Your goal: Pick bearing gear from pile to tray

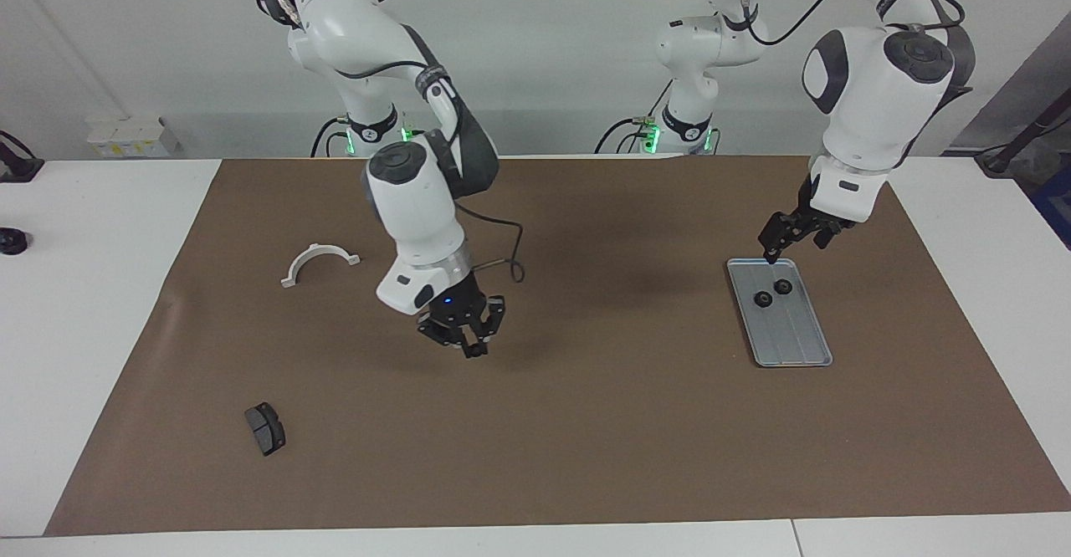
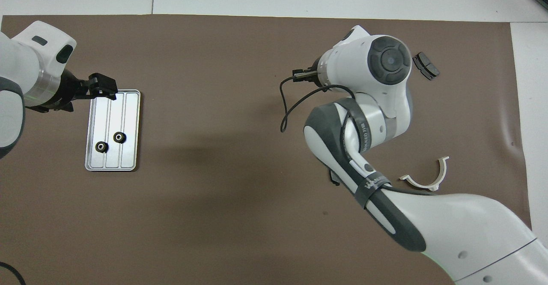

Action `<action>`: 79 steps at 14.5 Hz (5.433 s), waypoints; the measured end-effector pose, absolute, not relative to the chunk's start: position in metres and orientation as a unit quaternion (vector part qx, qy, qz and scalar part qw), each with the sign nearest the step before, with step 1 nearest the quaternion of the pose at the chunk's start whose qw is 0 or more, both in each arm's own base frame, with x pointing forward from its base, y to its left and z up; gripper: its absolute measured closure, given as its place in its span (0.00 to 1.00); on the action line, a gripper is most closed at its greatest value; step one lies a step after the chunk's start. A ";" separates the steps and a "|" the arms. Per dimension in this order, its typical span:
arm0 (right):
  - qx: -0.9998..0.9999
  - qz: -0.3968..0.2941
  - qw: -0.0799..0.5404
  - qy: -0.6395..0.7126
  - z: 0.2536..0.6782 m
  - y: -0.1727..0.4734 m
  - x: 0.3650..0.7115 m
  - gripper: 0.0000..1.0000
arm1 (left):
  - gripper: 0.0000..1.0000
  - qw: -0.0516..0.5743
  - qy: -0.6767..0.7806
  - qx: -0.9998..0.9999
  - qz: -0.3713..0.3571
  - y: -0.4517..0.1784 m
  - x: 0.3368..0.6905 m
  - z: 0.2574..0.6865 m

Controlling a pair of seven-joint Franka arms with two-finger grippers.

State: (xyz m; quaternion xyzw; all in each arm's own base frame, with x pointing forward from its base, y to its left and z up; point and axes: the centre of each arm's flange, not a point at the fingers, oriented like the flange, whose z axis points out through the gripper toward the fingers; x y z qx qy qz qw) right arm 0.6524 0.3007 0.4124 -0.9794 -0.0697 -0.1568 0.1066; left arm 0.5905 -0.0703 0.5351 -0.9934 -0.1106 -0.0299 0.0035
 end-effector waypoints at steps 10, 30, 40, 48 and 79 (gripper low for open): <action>-0.966 -0.181 0.150 -0.110 0.321 0.453 0.590 0.50 | 0.00 -0.007 -0.136 -0.990 -0.035 -0.107 0.598 0.514; -0.999 -0.024 0.010 0.040 0.632 0.080 0.606 0.14 | 0.34 -0.036 -0.232 -0.970 -0.053 -0.331 0.589 0.323; -0.998 0.005 0.011 0.054 0.601 0.035 0.568 0.00 | 0.49 -0.035 -0.231 -0.971 -0.052 -0.328 0.582 0.298; -0.999 -0.005 0.009 0.044 0.594 0.047 0.547 0.00 | 0.80 -0.027 -0.241 -0.969 -0.053 -0.319 0.596 0.316; -0.998 0.003 0.000 0.059 0.595 0.026 0.546 0.00 | 0.00 0.030 0.032 -0.999 0.001 -0.064 0.598 0.396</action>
